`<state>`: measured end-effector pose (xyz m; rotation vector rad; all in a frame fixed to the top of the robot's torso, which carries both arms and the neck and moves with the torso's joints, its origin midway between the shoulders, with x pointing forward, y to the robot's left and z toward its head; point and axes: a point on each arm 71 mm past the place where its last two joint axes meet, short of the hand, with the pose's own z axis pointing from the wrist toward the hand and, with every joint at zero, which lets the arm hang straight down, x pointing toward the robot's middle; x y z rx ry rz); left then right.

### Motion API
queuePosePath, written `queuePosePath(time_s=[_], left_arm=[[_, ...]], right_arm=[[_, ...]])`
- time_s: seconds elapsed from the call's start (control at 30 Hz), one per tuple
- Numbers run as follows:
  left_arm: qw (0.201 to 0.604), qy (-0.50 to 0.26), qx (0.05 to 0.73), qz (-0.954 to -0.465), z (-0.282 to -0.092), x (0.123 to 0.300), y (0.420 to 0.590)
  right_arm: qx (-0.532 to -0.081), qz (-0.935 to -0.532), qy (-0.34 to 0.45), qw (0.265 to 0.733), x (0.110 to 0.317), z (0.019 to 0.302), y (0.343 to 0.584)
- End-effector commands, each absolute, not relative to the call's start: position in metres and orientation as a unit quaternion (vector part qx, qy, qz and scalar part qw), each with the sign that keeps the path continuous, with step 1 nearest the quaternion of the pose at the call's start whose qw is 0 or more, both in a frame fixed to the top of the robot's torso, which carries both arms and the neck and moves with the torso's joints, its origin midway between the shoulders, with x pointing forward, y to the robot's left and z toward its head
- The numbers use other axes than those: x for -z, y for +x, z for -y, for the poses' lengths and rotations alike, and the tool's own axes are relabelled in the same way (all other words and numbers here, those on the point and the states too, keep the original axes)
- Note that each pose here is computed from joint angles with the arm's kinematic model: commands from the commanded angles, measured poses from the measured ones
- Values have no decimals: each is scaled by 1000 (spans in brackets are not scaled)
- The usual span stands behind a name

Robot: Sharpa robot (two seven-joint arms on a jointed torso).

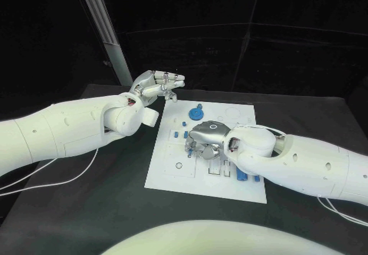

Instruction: Assemble the parts on the task board

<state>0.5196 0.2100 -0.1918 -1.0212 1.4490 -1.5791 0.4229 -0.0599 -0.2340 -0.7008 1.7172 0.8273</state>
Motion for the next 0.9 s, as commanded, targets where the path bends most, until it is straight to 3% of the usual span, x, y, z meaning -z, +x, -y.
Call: queuePosePath(time_s=[0.03, 0.9], left_arm=[[371, -398, 621, -564, -209, 190, 520], [372, -399, 620, -565, -211, 191, 520]], right_arm=[[-337, -719, -304, 527, 235, 59, 423], [-340, -722, -312, 516, 238, 55, 419]])
